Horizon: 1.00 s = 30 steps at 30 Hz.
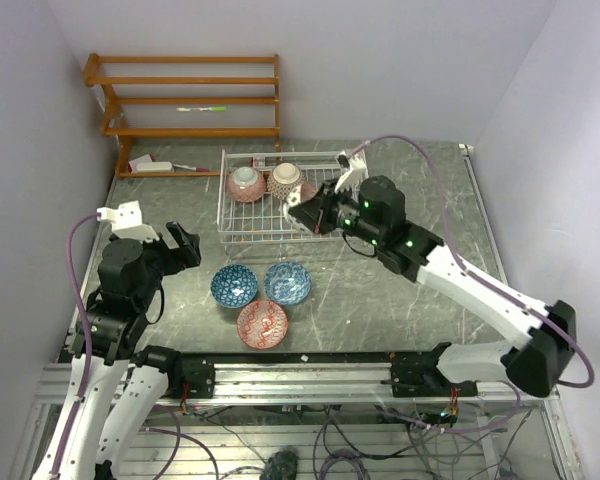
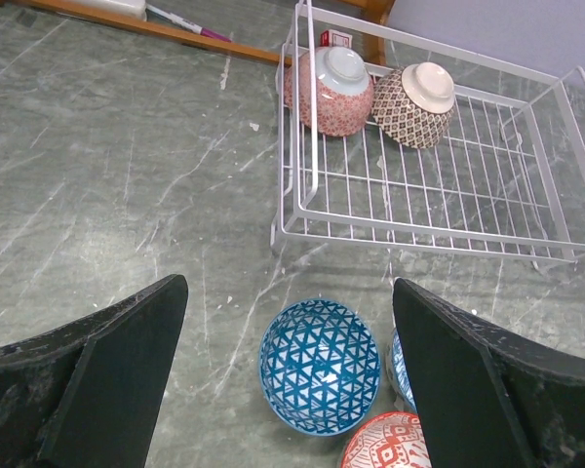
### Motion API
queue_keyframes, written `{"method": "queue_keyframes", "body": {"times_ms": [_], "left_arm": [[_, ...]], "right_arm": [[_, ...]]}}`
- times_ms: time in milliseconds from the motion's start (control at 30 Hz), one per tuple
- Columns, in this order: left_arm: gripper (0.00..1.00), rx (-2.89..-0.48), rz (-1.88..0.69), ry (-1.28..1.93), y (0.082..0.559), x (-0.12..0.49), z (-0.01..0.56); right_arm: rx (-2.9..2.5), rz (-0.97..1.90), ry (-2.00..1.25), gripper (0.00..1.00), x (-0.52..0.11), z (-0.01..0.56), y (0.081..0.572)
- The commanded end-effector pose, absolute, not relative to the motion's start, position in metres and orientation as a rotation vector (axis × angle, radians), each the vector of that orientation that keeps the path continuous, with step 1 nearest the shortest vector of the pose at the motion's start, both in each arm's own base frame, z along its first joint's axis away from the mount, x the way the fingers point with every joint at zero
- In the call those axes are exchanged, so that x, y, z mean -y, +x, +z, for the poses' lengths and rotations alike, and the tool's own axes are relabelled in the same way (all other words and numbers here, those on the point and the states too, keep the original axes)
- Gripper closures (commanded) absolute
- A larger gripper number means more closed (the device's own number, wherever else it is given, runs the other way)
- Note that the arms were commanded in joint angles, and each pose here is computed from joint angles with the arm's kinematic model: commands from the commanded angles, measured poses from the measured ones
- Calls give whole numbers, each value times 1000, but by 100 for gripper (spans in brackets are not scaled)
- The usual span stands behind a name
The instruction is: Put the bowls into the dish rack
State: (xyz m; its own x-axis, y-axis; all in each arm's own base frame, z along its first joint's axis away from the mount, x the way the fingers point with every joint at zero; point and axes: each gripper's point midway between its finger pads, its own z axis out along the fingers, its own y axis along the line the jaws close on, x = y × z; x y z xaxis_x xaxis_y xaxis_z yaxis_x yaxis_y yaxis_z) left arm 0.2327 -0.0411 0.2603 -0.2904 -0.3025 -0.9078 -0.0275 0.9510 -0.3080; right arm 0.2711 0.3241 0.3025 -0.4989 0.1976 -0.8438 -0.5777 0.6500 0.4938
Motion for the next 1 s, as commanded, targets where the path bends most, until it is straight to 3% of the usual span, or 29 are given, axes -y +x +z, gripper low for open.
{"method": "queue_keyframes", "body": {"times_ms": [0,433,967], "left_arm": [[2,-1841,-266,-262,232,37,261],[2,-1829,-261,-269,230,35,263],[2,-1825,-257,-271,230,34,264]], "right_arm": [[-1635,1337,-387,100,-359,353,290],[-1615,1680,-267,100,-403,302,371],[-1806,1738,-49,100,-426,185,416]]}}
